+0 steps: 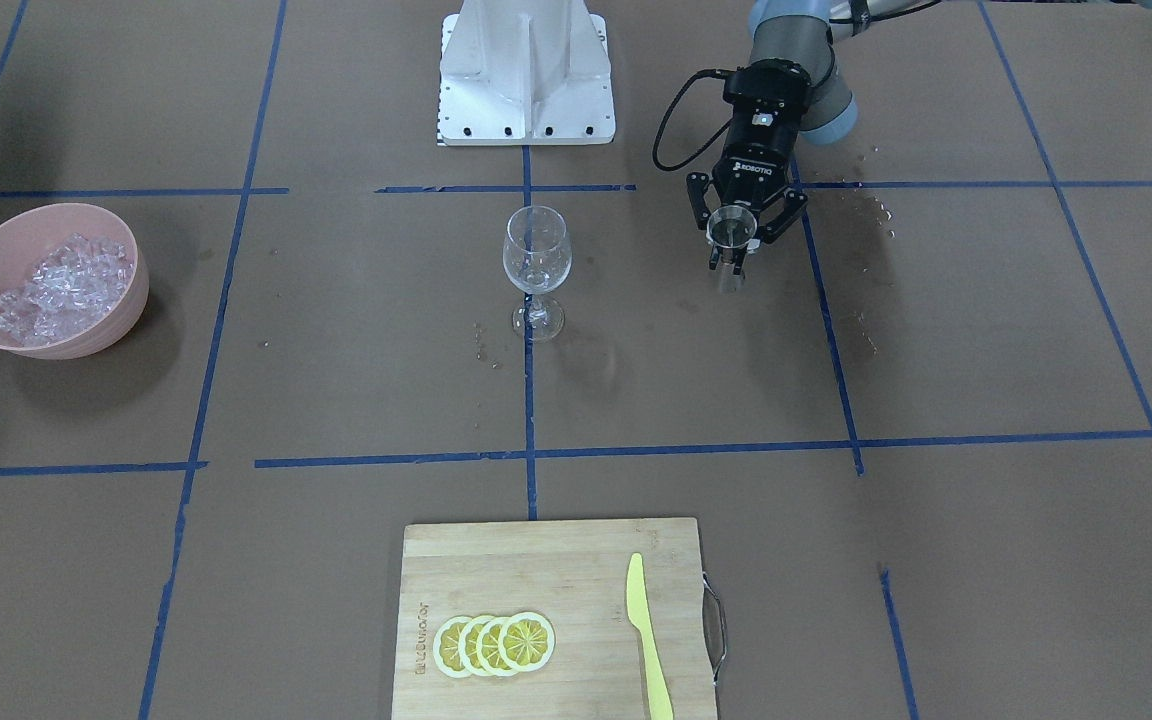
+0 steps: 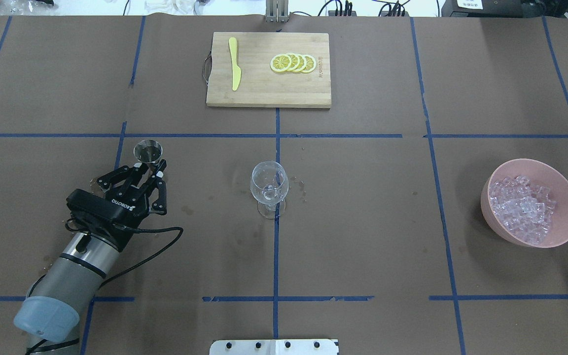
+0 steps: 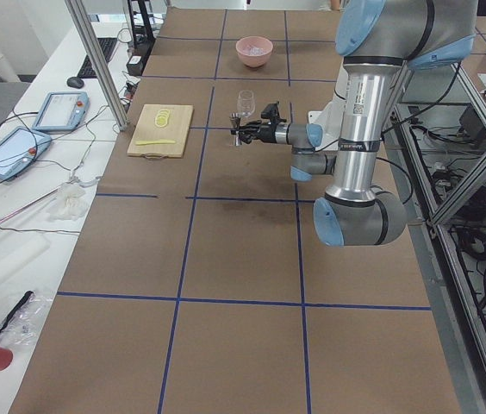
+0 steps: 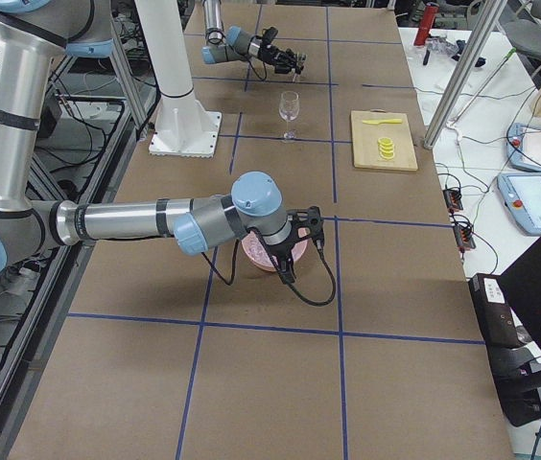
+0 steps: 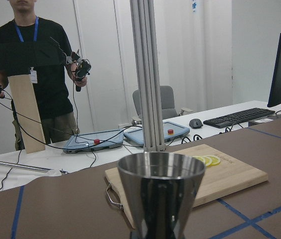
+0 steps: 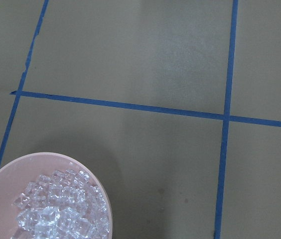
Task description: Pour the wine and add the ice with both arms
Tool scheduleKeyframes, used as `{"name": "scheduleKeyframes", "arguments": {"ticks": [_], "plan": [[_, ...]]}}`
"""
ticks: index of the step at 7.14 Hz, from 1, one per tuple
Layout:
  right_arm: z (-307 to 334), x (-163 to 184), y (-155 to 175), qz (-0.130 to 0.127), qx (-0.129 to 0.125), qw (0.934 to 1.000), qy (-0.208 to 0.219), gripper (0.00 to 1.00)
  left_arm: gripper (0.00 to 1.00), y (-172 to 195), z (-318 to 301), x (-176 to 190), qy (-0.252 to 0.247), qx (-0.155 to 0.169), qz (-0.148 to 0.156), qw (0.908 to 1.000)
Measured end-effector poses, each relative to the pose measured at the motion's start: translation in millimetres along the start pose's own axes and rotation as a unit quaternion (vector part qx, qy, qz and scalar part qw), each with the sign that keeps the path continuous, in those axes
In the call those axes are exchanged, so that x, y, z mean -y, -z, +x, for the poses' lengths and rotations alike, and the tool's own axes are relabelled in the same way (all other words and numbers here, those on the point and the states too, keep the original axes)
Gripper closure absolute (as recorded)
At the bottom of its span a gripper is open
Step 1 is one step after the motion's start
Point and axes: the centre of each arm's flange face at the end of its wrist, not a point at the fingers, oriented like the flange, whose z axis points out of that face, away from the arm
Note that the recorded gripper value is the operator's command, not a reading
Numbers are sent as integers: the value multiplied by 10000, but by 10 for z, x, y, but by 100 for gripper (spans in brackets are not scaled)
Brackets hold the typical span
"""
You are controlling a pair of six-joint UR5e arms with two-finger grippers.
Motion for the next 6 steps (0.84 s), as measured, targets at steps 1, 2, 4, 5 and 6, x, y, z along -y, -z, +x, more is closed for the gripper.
{"name": "scheduleKeyframes", "arguments": {"ticks": [1, 2, 4, 5, 6], "plan": [[3, 0, 0, 1, -3, 10000, -4, 0, 100, -50, 137, 86, -146, 16, -18, 9999], [6, 0, -1, 1, -6, 10000, -7, 0, 100, -84, 255, 174, -363, 97, 30, 9993], [17, -10, -5, -6, -12, 10000, -19, 0, 100, -134, 575, 381, -841, 317, 174, 9958], [24, -20, -8, -13, -14, 10000, -29, 0, 100, -140, 737, 413, -1077, 332, 109, 9936], [31, -30, -12, -20, -16, 10000, -40, 0, 100, -158, 898, 462, -1368, 330, 29, 9900]]}}
